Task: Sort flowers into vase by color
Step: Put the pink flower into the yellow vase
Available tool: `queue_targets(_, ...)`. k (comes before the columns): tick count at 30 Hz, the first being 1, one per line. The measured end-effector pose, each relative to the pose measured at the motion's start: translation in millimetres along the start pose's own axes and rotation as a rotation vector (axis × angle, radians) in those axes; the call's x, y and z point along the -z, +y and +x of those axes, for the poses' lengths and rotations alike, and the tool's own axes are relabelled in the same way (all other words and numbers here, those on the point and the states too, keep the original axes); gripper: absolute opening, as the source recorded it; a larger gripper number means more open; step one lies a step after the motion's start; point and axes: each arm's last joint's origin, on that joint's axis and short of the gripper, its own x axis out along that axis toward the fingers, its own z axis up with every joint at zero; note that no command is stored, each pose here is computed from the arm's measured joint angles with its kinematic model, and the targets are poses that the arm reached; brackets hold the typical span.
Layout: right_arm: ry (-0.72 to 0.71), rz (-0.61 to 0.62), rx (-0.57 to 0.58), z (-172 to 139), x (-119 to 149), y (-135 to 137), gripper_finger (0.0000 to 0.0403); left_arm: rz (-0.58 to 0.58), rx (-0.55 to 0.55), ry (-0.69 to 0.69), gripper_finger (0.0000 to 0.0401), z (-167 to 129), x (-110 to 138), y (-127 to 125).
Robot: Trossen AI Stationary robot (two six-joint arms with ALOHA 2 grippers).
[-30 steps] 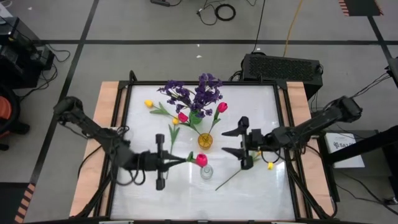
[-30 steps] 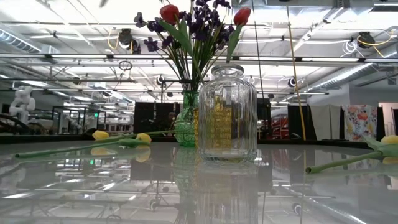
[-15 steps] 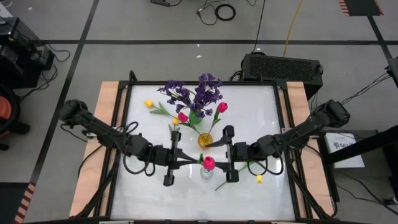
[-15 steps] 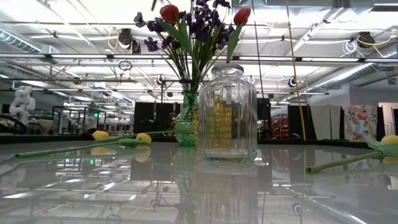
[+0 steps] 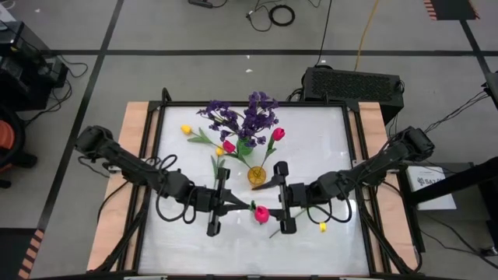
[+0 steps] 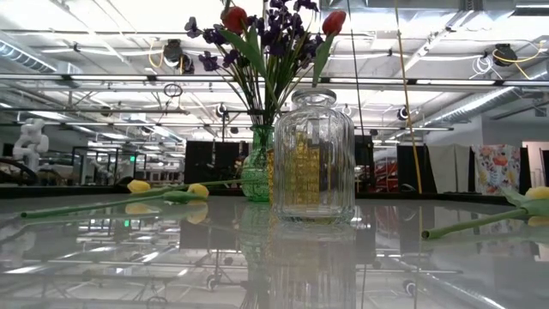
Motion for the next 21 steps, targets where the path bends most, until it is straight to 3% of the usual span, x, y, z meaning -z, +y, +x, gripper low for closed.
queue_targets(13,-0.003,0.018,-0.023,0.1,0.1,0.1,0.0246,0.003,-0.005,0.008,0.0001,0.9,2.3,1.8)
queue_targets(21,-0.009,0.020,-0.019,4.1,7.3,2.3,0.0206,0.004,-0.014,0.015,0.0001,2.8,6.1,3.7)
